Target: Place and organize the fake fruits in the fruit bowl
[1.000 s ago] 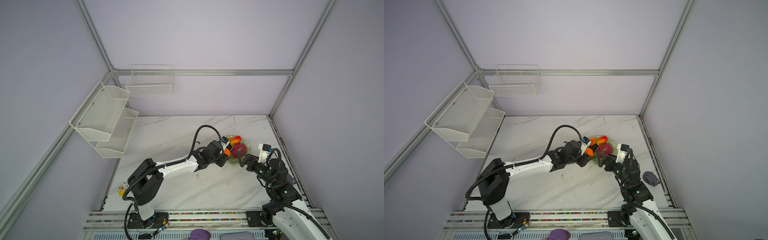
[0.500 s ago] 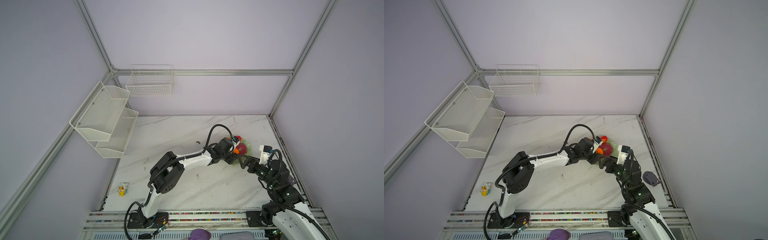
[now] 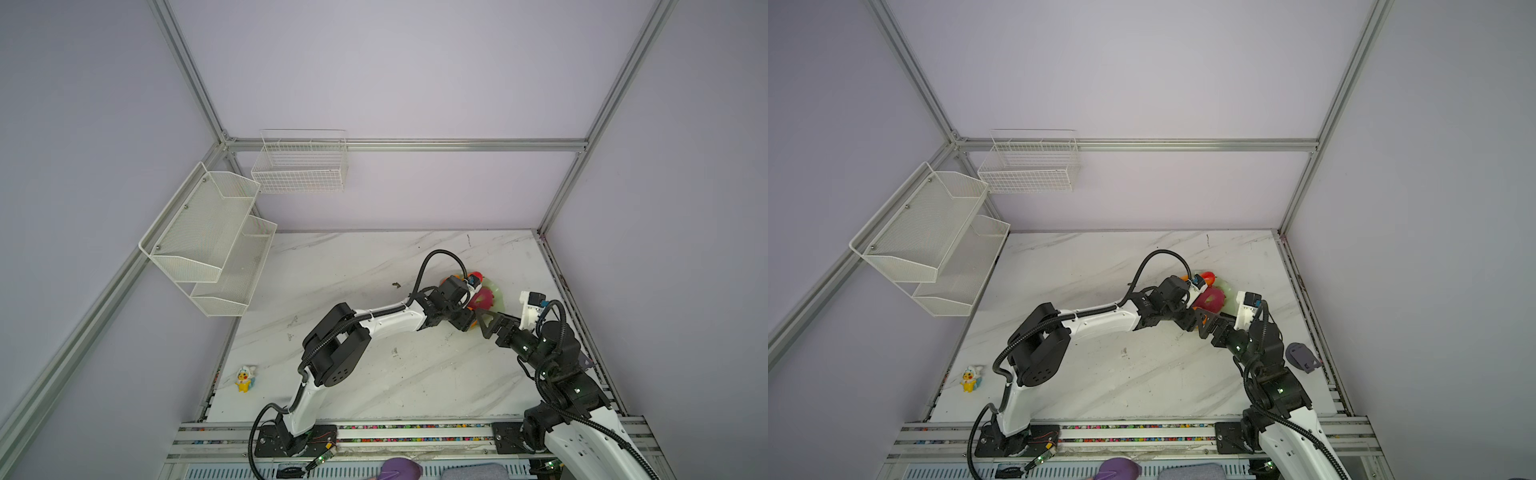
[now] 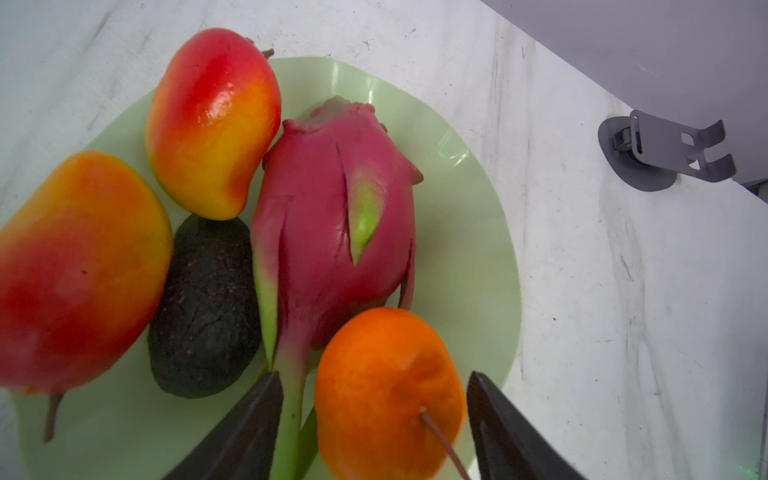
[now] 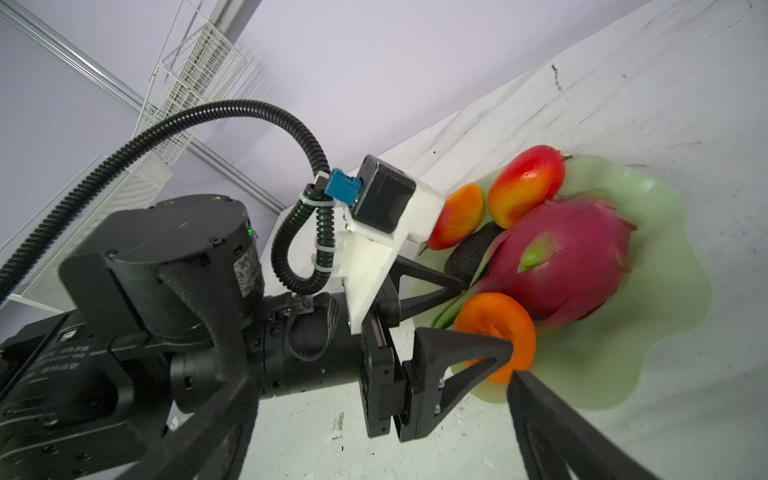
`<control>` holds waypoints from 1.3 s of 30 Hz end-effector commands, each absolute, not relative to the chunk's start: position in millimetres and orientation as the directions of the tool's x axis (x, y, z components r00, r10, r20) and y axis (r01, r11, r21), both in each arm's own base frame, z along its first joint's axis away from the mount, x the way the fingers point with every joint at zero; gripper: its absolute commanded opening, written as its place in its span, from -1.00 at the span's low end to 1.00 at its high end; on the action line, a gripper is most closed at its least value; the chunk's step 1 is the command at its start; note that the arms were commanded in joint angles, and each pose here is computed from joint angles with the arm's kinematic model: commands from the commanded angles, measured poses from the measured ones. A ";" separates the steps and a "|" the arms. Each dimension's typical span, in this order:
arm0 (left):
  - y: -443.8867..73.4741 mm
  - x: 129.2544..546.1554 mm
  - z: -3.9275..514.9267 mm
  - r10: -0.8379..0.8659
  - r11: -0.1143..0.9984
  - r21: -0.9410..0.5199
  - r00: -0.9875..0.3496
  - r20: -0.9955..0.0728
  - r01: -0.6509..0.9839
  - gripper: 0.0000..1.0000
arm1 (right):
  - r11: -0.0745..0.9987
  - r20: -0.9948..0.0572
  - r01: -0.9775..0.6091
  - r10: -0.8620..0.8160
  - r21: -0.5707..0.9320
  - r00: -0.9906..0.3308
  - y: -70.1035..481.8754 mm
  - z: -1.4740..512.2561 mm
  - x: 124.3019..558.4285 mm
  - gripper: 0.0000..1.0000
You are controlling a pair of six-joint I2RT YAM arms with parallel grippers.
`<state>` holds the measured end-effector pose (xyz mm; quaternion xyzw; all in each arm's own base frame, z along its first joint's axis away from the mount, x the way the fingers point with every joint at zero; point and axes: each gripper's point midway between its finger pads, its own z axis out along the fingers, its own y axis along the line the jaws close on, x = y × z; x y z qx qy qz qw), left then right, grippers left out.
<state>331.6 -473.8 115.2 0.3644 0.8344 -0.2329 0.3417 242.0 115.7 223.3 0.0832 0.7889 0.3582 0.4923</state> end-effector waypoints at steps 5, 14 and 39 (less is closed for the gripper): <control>-472.7 341.7 192.0 0.372 0.631 -0.085 -0.397 -0.840 0.771 0.45 | 0.752 -0.738 -0.196 0.499 0.629 -0.454 106.3 233.4 247.7 0.95; -320.7 353.9 276.8 0.199 0.870 0.024 -0.306 -0.931 0.493 0.80 | 0.795 -0.748 -0.047 0.547 0.605 -0.377 68.9 243.8 301.2 0.95; 63.0 374.2 144.6 -0.019 0.926 0.067 -0.221 -0.975 -0.373 1.00 | 0.948 -0.970 0.214 0.219 0.236 0.101 -52.3 169.4 394.2 0.95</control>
